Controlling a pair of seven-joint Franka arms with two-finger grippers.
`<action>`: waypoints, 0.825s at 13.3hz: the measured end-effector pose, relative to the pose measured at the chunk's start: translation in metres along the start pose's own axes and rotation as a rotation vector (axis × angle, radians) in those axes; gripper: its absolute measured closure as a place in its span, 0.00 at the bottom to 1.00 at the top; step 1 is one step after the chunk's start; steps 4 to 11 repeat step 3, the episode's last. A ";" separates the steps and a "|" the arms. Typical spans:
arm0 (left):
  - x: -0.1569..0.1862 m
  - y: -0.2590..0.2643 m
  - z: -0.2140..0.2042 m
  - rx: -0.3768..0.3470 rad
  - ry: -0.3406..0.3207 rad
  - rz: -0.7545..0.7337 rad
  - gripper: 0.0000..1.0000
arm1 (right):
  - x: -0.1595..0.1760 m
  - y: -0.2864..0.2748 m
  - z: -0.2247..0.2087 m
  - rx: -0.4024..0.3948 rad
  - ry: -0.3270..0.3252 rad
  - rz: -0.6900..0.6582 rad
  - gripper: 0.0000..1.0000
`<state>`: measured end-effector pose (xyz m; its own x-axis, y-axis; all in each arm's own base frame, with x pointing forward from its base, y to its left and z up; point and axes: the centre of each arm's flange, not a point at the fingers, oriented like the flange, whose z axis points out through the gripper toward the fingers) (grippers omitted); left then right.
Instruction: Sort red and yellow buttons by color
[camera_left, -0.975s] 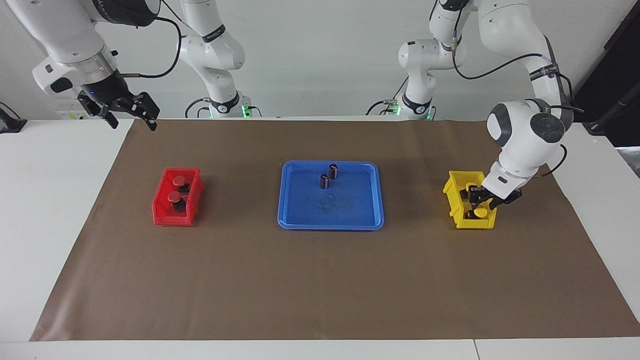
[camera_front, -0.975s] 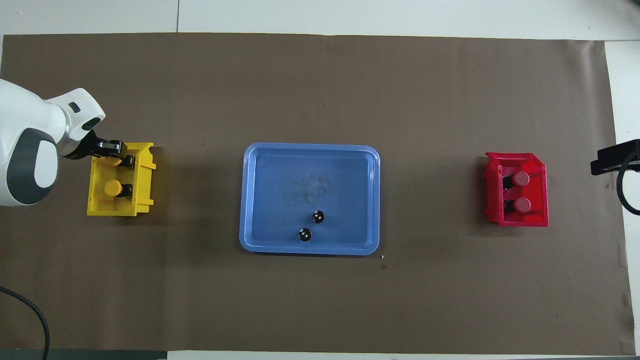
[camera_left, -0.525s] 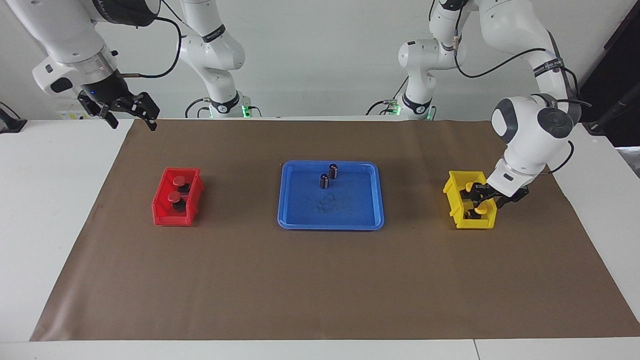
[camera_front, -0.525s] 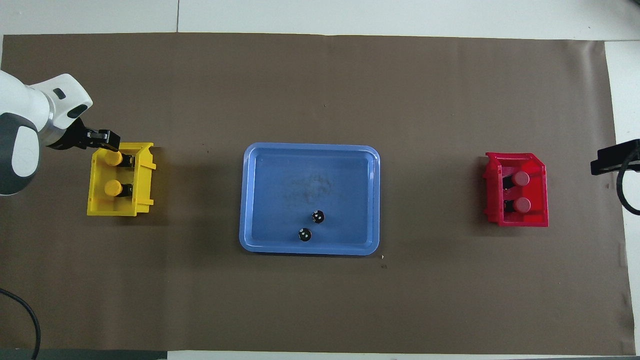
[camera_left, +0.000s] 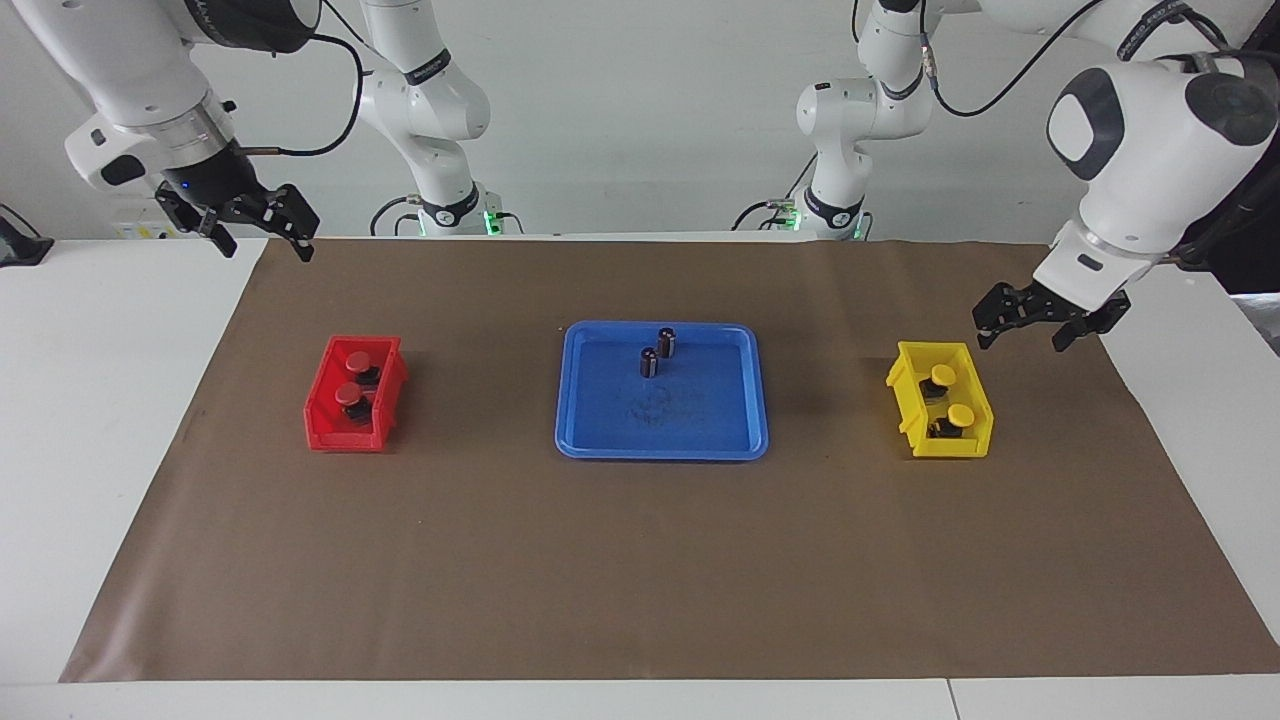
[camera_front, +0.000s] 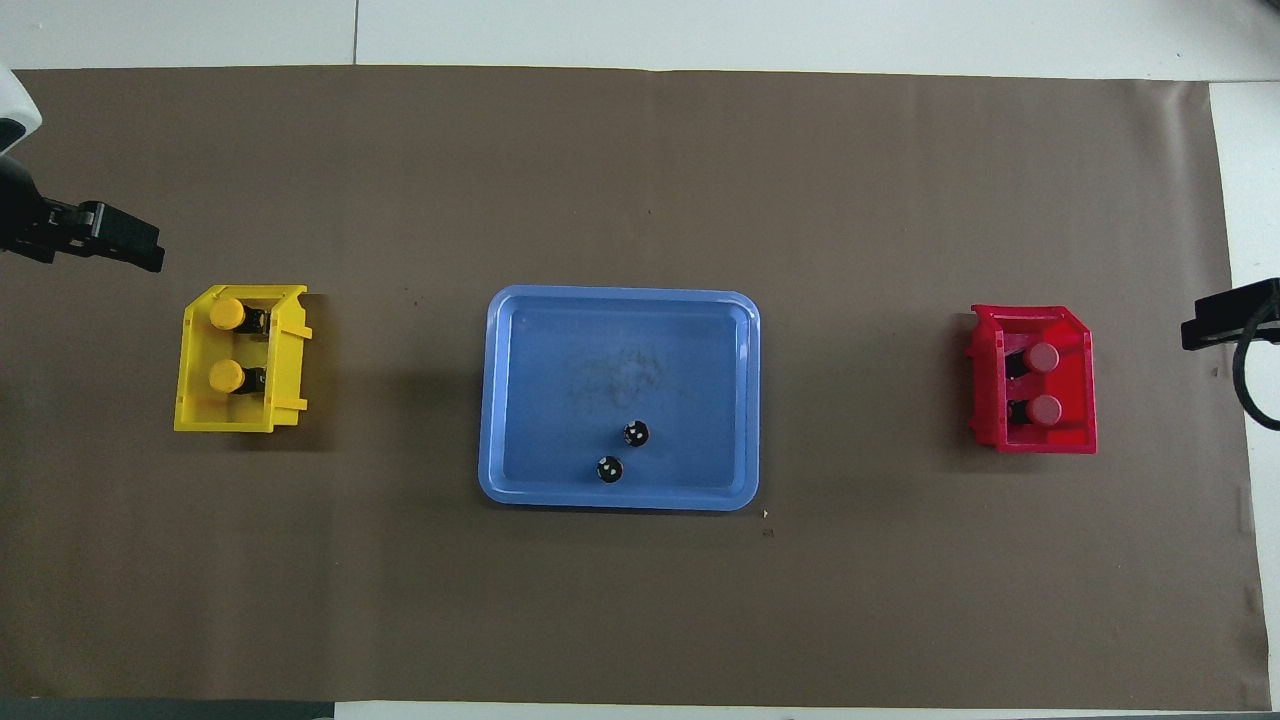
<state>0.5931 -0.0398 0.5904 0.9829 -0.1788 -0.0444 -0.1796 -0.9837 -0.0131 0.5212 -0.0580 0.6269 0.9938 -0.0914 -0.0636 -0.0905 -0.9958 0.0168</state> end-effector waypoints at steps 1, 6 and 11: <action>-0.004 0.005 -0.009 -0.006 -0.017 0.007 0.00 | 0.000 0.000 0.000 0.000 0.000 0.000 0.00; -0.009 0.016 -0.029 -0.024 -0.021 0.023 0.00 | 0.000 0.000 0.000 0.000 0.000 0.000 0.00; -0.009 0.016 -0.029 -0.024 -0.021 0.023 0.00 | 0.000 0.000 0.000 0.000 0.000 0.000 0.00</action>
